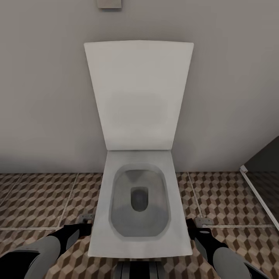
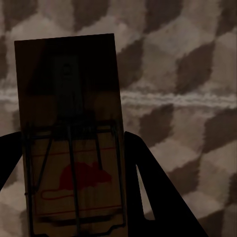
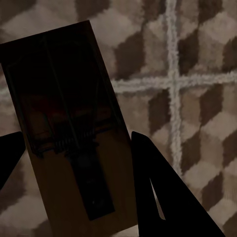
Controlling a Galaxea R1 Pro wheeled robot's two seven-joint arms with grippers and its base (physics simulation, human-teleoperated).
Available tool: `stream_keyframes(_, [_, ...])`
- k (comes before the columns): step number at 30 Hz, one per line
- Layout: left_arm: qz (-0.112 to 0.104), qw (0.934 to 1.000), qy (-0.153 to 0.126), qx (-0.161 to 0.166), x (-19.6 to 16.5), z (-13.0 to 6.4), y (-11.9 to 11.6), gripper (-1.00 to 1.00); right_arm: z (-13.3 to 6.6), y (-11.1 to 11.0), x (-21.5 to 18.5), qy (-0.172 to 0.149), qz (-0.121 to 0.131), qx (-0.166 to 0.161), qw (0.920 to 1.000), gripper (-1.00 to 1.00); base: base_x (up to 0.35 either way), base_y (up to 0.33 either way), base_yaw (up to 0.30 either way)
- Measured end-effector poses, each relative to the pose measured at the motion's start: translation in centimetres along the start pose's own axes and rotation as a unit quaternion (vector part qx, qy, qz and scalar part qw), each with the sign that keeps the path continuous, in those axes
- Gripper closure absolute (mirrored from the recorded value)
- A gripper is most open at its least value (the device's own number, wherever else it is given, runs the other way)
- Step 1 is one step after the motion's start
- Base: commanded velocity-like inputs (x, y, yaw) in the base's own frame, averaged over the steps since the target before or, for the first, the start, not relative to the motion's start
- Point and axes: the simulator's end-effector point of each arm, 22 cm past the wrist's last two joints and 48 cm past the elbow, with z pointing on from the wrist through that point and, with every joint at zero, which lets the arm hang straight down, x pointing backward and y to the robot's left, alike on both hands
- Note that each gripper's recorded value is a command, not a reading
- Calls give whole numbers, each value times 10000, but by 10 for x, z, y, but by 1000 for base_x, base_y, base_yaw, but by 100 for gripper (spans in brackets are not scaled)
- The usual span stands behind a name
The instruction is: Take the four mousetraps from the cabinet in the bathroom and place them on the bathroom floor. Make sure all four end up on the same floor surface, and ensure that at least two of them are either under or directly next to the same bathroom sink.
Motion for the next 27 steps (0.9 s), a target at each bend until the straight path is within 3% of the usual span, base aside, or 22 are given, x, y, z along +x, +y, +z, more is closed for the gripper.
stream_keyframes(17, [1, 10000, -6, 4, -1, 0, -1, 100, 0, 3, -2, -34, -9, -31, 10000, 100, 0, 0, 0])
stream_keyframes(18, [1, 10000, -9, 4, -1, 0, -1, 100, 0, 3, -1, -31, -10, -31, 10000, -100, 0, 0, 0])
stream_keyframes(27, [-2, 10000, -23, 6, -2, 0, -1, 100, 0, 0, 1, 18, -16, 7, 10000, -100, 0, 0, 0])
